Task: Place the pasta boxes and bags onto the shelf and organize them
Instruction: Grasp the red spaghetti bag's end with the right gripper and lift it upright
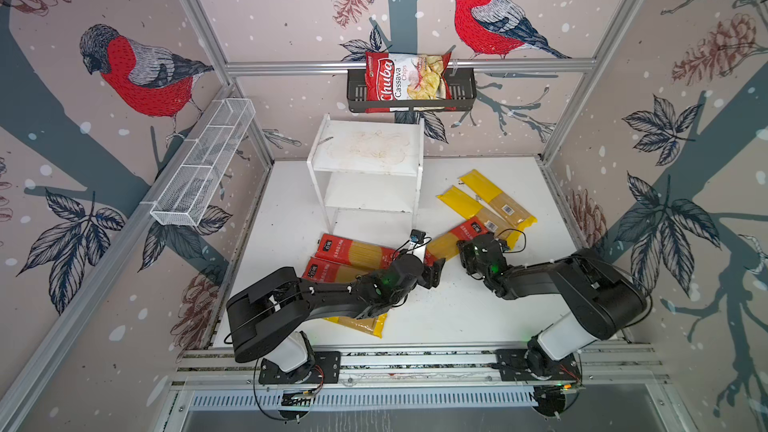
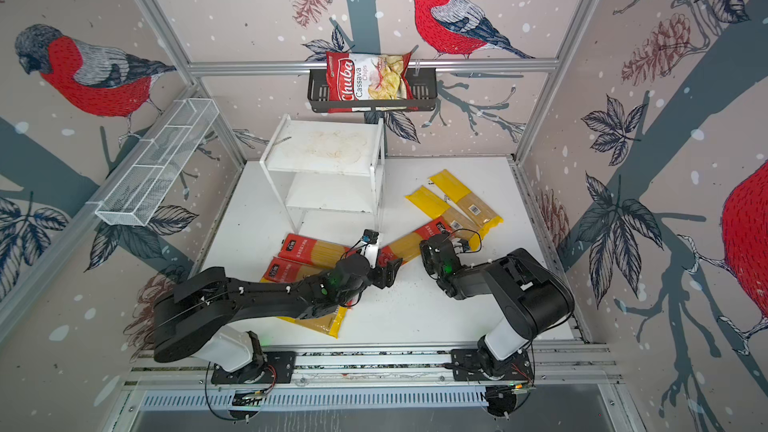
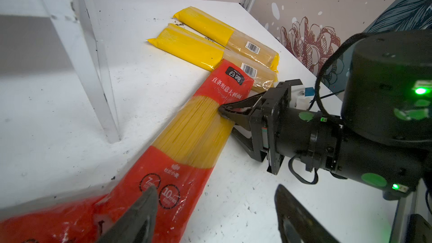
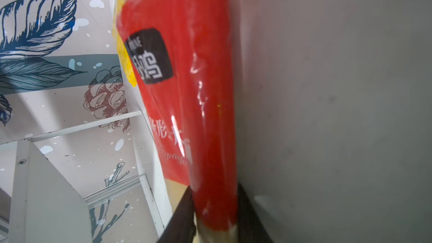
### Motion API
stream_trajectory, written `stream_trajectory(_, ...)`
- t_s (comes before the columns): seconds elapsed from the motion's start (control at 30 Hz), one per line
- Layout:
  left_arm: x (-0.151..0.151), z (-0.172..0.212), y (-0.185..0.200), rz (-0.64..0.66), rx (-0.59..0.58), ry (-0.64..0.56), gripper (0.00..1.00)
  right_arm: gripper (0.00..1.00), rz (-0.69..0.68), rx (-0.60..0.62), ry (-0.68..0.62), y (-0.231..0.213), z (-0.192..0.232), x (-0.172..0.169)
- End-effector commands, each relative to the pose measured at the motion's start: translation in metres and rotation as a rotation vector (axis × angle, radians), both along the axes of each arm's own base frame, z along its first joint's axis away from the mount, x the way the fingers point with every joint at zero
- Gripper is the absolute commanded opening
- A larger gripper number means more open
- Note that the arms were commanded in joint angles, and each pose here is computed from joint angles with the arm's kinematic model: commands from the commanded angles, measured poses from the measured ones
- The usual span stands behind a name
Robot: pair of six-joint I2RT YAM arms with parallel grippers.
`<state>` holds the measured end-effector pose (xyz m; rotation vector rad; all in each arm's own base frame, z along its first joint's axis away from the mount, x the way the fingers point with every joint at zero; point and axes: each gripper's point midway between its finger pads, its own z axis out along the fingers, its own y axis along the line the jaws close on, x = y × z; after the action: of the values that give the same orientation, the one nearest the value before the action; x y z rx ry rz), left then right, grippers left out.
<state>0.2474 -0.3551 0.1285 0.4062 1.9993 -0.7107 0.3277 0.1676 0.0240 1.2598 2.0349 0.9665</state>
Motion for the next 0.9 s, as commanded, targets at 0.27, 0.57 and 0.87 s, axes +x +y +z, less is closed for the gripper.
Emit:
stream_trajectory(0.27, 0.011, 0.023, 0.018, 0.026, -0.055, 0.012, 0.78, 0.04, 0.133, -0.311, -0.115, -0.010, 0.038, 0.013)
stream_trajectory(0.57, 0.004, 0.058, 0.031, 0.005, -0.096, -0.022, 0.77, 0.00, 0.346, -0.493, -0.351, 0.006, 0.121, 0.020)
stream_trajectory(0.87, -0.006, 0.091, 0.043, -0.101, -0.177, -0.046, 0.77, 0.00, 0.517, -0.581, -0.686, 0.024, 0.214, -0.002)
